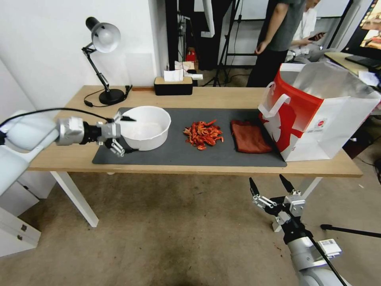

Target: Sweep shrimp from table into container with towel, then put container into takeout bag.

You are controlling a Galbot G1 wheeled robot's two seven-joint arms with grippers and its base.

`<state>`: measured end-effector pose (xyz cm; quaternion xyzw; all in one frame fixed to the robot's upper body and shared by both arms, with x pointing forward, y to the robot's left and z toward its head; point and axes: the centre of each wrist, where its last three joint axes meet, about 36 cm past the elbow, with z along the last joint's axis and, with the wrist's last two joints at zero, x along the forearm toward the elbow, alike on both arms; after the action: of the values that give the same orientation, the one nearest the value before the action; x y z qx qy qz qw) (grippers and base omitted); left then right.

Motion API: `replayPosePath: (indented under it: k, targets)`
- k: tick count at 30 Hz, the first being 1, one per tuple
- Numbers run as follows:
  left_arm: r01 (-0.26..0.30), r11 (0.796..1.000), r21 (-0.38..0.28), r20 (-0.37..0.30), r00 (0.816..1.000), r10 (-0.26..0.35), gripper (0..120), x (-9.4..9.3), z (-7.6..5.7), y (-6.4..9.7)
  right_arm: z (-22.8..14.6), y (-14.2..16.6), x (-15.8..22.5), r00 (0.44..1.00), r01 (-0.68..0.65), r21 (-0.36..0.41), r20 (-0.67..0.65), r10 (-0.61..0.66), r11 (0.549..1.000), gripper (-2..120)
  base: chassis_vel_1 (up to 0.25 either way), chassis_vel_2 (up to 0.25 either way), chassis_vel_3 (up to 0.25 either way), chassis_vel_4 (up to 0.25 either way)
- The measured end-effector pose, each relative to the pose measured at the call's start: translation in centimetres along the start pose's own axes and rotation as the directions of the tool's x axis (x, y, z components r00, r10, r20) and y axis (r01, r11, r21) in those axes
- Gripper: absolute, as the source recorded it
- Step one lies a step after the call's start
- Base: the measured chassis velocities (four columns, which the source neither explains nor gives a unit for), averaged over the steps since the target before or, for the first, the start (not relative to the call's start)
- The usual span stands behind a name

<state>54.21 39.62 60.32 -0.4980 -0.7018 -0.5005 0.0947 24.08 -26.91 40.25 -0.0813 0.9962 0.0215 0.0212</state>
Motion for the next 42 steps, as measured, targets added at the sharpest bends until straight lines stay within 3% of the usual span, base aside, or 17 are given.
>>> replayPosePath:
  k: [2, 5, 8, 15, 17, 27, 30, 33, 35, 37, 39, 42]
  targets:
    - [-0.033, 0.999, -0.023, -0.022, 0.999, 0.033, 100, -0.3, -0.1, 0.4, 0.0, 0.1, 0.0, 1.000, 0.000, -0.002, 0.002, 0.000, 1.000, 100, 0.000, 0.000, 0.000, 0.000]
    - [-0.127, 0.987, -0.096, -0.098, 0.988, 0.118, 100, -0.6, -0.3, 1.7, -0.1, 0.3, -0.1, 1.000, -0.001, -0.003, 0.005, 0.001, 1.000, 100, 0.000, 0.000, 0.000, 0.000]
    - [-0.163, 0.978, -0.129, -0.135, 0.980, 0.146, 100, -1.0, -0.4, 2.6, -0.2, 0.4, 0.0, 1.000, -0.003, -0.005, 0.006, 0.003, 1.000, 100, 0.000, 0.000, 0.000, 0.000]
    - [-0.205, 0.964, -0.169, -0.166, 0.970, 0.177, 100, -2.2, -1.5, 4.9, -0.2, 0.3, 0.1, 1.000, -0.009, -0.004, 0.005, 0.009, 1.000, 100, 0.000, 0.000, 0.000, 0.000]
    - [-0.238, 0.950, -0.202, -0.208, 0.958, 0.196, 100, -2.7, -2.2, 6.2, -0.2, 0.2, 0.2, 1.000, -0.017, -0.001, 0.008, 0.017, 1.000, 100, 0.000, 0.000, 0.000, 0.000]
    - [-0.300, 0.928, -0.219, -0.244, 0.938, 0.246, 99, -4.7, -2.7, 8.1, 0.0, 0.0, 0.7, 1.000, -0.028, 0.004, 0.014, 0.028, 1.000, 100, 0.000, 0.000, 0.000, 0.000]
    - [-0.326, 0.922, -0.210, -0.262, 0.927, 0.269, 91, -5.5, -2.3, 8.6, 0.0, 0.0, 0.7, 0.999, -0.029, 0.004, 0.014, 0.029, 1.000, 100, 0.000, 0.000, 0.000, 0.000]
    - [-0.351, 0.912, -0.211, -0.287, 0.914, 0.285, 77, -6.3, -2.1, 8.9, 0.2, 0.0, 0.7, 0.999, -0.030, 0.003, 0.014, 0.030, 1.000, 100, 0.000, 0.000, 0.000, 0.000]
    - [-0.357, 0.910, -0.212, -0.293, 0.911, 0.289, 75, -6.3, -2.1, 9.0, 0.2, 0.0, 0.7, 0.999, -0.031, 0.003, 0.013, 0.031, 1.000, 100, 0.000, 0.000, 0.000, 0.000]
    - [-0.385, 0.897, -0.216, -0.315, 0.897, 0.309, 62, -6.8, -2.1, 9.0, 0.3, 0.0, 0.8, 0.999, -0.034, 0.001, 0.014, 0.034, 0.999, 100, 0.000, 0.000, 0.000, 0.000]
    - [-0.387, 0.897, -0.215, -0.316, 0.896, 0.311, 60, -6.8, -2.1, 9.0, 0.4, 0.0, 0.8, 0.999, -0.034, 0.001, 0.014, 0.034, 0.999, 100, 0.000, 0.000, 0.000, 0.000]
    - [-0.403, 0.890, -0.211, -0.321, 0.889, 0.327, 48, -7.2, -2.0, 8.9, 0.5, 0.0, 0.8, 0.999, -0.035, 0.001, 0.012, 0.035, 0.999, 100, 0.000, 0.000, 0.000, 0.000]
